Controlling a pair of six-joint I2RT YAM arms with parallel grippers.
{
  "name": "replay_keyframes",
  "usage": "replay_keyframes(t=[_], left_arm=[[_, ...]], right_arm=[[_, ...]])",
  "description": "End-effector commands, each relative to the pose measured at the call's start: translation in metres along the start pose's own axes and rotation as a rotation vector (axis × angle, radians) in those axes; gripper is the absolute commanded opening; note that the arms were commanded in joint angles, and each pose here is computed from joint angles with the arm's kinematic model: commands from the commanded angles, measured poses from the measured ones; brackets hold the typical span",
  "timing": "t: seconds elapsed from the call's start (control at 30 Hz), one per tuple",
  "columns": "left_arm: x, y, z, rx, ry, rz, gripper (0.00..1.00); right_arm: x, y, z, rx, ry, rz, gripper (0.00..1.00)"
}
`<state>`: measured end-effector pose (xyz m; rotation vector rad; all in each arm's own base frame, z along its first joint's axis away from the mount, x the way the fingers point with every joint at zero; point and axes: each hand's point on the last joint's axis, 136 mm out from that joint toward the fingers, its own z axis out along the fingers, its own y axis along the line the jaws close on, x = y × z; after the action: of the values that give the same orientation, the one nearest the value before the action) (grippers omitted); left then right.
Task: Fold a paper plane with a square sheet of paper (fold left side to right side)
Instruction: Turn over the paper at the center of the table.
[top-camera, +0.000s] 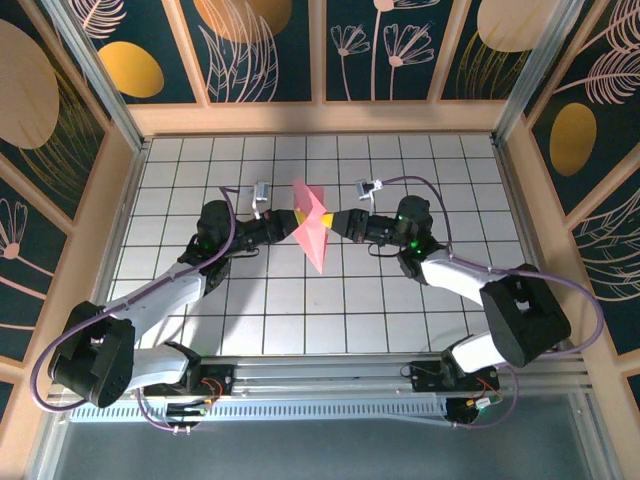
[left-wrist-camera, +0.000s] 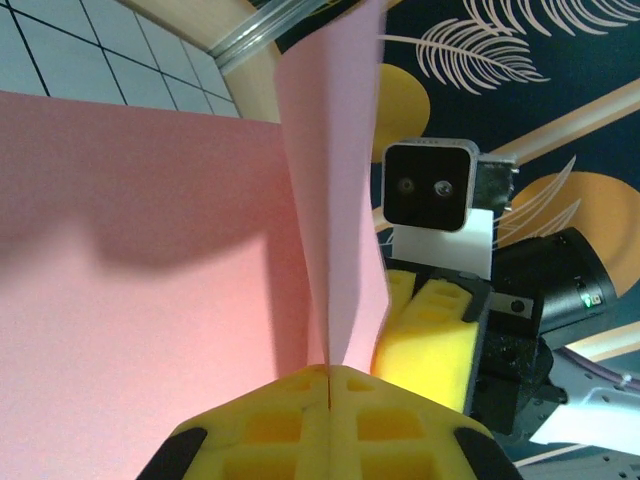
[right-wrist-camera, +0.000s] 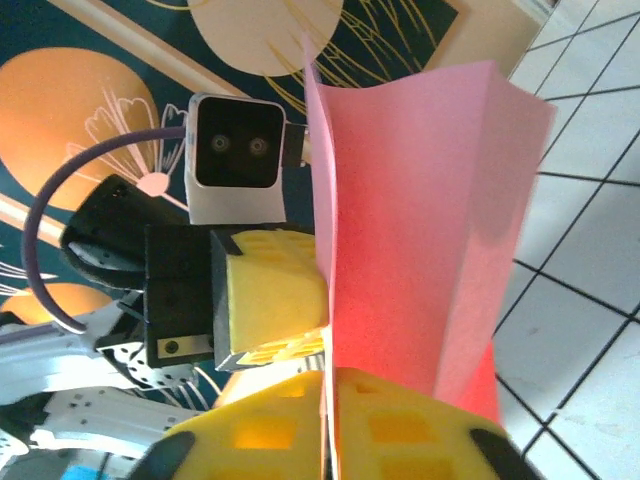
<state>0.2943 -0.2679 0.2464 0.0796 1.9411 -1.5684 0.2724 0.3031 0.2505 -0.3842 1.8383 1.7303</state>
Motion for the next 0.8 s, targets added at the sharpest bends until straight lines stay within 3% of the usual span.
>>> replay_keyframes(t=[0.0, 0.1, 0.17, 0.3, 0.6, 0.77], left_arm=[[-0.017, -0.02, -0.004, 0.039, -0.063, 0.046, 0.0], [-0.019, -0.024, -0.004, 0.052, -0.077, 0.044, 0.0], [-0.02, -0.026, -0.003, 0.058, -0.082, 0.044, 0.0], [-0.021, -0.03, -0.002, 0.069, -0.081, 0.046, 0.0], [-0.019, -0.034, 0.002, 0.082, -0.067, 0.04, 0.0], [-0.016, -0.034, 0.004, 0.087, -0.055, 0.032, 0.0]], right_arm=[[-0.011, 0.006, -0.01, 0.076, -0.052, -0.074, 0.33], [-0.008, -0.008, -0.027, 0.203, -0.087, -0.068, 0.59], [0.0, -0.015, -0.035, 0.257, -0.084, -0.054, 0.71], [0.022, -0.019, -0.039, 0.247, -0.054, 0.002, 0.83], [0.043, 0.005, -0.003, 0.089, 0.009, 0.011, 0.86], [0.031, 0.009, 0.008, 0.052, -0.001, -0.006, 0.74]])
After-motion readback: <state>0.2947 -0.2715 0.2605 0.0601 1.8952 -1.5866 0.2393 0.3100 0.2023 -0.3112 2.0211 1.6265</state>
